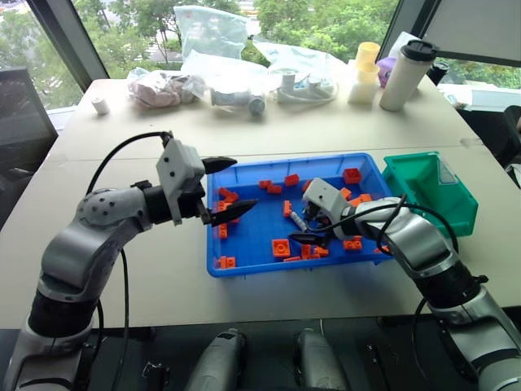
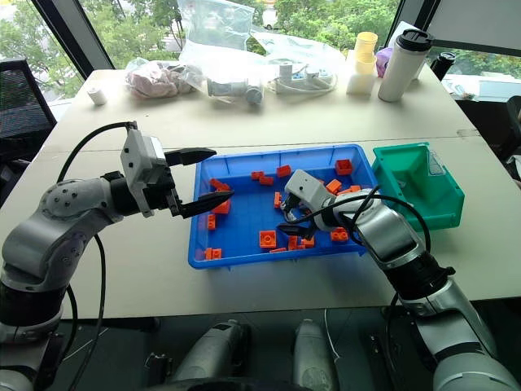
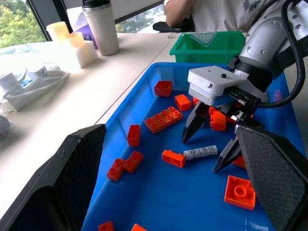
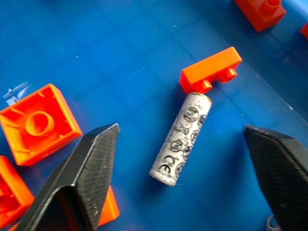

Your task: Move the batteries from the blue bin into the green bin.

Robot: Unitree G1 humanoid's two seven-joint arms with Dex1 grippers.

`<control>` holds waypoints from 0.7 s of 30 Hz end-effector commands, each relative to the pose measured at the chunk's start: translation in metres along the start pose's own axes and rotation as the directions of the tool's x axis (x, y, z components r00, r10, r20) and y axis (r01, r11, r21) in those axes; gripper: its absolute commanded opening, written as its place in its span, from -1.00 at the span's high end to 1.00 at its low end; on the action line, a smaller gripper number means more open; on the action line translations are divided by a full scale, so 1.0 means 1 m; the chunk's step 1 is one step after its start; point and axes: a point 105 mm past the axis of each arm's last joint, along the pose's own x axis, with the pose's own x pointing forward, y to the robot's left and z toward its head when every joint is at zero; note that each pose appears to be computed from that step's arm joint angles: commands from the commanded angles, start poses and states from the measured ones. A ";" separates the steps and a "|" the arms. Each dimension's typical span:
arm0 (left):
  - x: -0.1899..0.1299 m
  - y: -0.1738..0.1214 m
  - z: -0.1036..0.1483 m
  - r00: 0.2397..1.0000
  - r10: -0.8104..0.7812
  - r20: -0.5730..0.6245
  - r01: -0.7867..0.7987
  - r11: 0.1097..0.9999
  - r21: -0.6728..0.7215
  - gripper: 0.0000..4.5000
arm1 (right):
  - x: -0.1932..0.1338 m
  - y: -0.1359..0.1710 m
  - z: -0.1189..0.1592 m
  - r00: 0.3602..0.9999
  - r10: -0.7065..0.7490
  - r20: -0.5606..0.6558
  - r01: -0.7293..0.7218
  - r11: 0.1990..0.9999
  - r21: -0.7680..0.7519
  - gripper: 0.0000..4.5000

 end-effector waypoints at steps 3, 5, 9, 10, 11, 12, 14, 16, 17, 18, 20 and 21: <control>-0.005 0.001 0.012 0.999 0.020 0.030 -0.021 0.999 0.048 -1.00 | -0.006 -0.005 0.008 1.000 -0.019 0.015 0.019 0.999 -0.036 0.43; -0.005 0.000 0.012 0.999 0.020 0.031 -0.021 0.999 0.046 -1.00 | -0.011 -0.009 0.013 0.999 -0.037 0.026 0.038 0.998 -0.050 0.87; -0.003 0.001 0.012 0.999 0.015 0.032 -0.017 0.999 0.047 -1.00 | -0.053 -0.063 0.036 0.957 -0.273 0.101 0.277 0.960 -0.036 1.00; -0.003 0.001 0.012 0.999 0.015 0.032 -0.016 0.999 0.048 -1.00 | -0.060 -0.070 0.038 0.948 -0.300 0.108 0.305 0.952 -0.031 1.00; -0.003 0.001 0.012 0.999 0.011 0.032 -0.012 0.999 0.048 -1.00 | -0.080 -0.088 0.041 0.923 -0.366 0.118 0.368 0.930 0.002 1.00; -0.003 0.001 0.012 0.999 0.008 0.032 -0.009 0.999 0.047 -1.00 | -0.096 -0.100 0.042 0.902 -0.412 0.126 0.412 0.911 0.029 1.00; -0.002 0.000 0.010 1.000 -0.002 0.026 0.001 0.999 0.048 -1.00 | -0.146 -0.135 0.032 0.809 -0.581 0.090 0.578 0.814 0.058 1.00; -0.002 0.000 0.009 1.000 -0.010 0.027 0.009 0.999 0.042 -1.00 | -0.175 -0.150 0.020 0.747 -0.664 0.043 0.662 0.748 0.051 1.00; -0.002 0.000 0.009 1.000 -0.012 0.029 0.011 0.999 0.039 -1.00 | -0.180 -0.152 0.017 0.737 -0.675 0.031 0.673 0.738 0.049 1.00; -0.001 -0.001 0.008 0.999 -0.015 0.029 0.014 0.999 0.039 -1.00 | -0.187 -0.155 0.009 0.725 -0.689 0.006 0.688 0.725 0.039 1.00; 0.001 0.000 0.007 0.999 -0.024 0.030 0.023 0.999 0.039 -1.00 | -0.198 -0.159 -0.010 0.702 -0.710 -0.057 0.711 0.703 0.012 1.00; 0.003 0.000 0.007 0.999 -0.027 0.031 0.026 0.999 0.041 -1.00 | -0.201 -0.159 -0.018 0.697 -0.712 -0.080 0.715 0.699 0.004 1.00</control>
